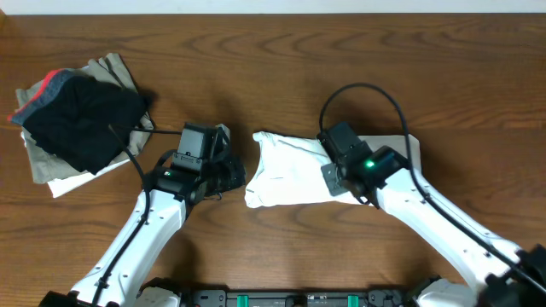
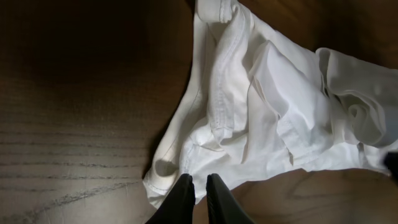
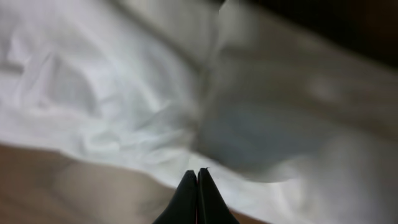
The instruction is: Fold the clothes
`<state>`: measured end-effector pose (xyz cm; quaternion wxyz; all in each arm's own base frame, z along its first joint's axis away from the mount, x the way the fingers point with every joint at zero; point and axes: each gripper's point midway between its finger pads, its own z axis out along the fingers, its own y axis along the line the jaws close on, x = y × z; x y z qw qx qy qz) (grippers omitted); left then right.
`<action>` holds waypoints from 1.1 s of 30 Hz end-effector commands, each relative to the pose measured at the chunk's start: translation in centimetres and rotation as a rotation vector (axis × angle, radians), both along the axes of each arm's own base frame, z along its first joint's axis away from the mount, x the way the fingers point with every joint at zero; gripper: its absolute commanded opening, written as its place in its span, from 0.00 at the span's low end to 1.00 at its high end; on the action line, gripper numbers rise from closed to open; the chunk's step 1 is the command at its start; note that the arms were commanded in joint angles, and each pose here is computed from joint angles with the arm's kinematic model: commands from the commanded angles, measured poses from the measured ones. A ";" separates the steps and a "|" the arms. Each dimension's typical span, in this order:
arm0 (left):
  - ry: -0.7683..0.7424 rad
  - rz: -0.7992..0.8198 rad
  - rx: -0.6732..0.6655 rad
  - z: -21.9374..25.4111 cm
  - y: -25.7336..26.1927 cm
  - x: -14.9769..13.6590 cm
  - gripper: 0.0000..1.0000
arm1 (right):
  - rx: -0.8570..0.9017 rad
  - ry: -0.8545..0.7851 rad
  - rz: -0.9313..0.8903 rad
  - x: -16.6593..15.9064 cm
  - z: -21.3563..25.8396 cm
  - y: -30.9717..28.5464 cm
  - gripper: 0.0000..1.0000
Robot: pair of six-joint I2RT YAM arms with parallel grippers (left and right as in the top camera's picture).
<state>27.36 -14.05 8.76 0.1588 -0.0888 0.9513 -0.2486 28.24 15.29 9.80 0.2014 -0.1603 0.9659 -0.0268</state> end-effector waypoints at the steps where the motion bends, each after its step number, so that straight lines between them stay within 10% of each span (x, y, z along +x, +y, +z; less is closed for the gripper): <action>1: -0.010 0.003 0.008 0.2 0.2 0.1 0.12 | -0.034 -0.249 -0.120 3.4 6.6 -2.3 0.01; 13: -0.010 0.003 0.008 0.2 0.2 0.1 0.12 | -0.285 -0.038 -0.099 4.3 -0.7 -9.5 0.01; 33: -0.010 0.003 0.008 0.2 0.2 0.1 0.12 | -0.437 0.297 0.184 -2.4 -15.5 -1.3 0.01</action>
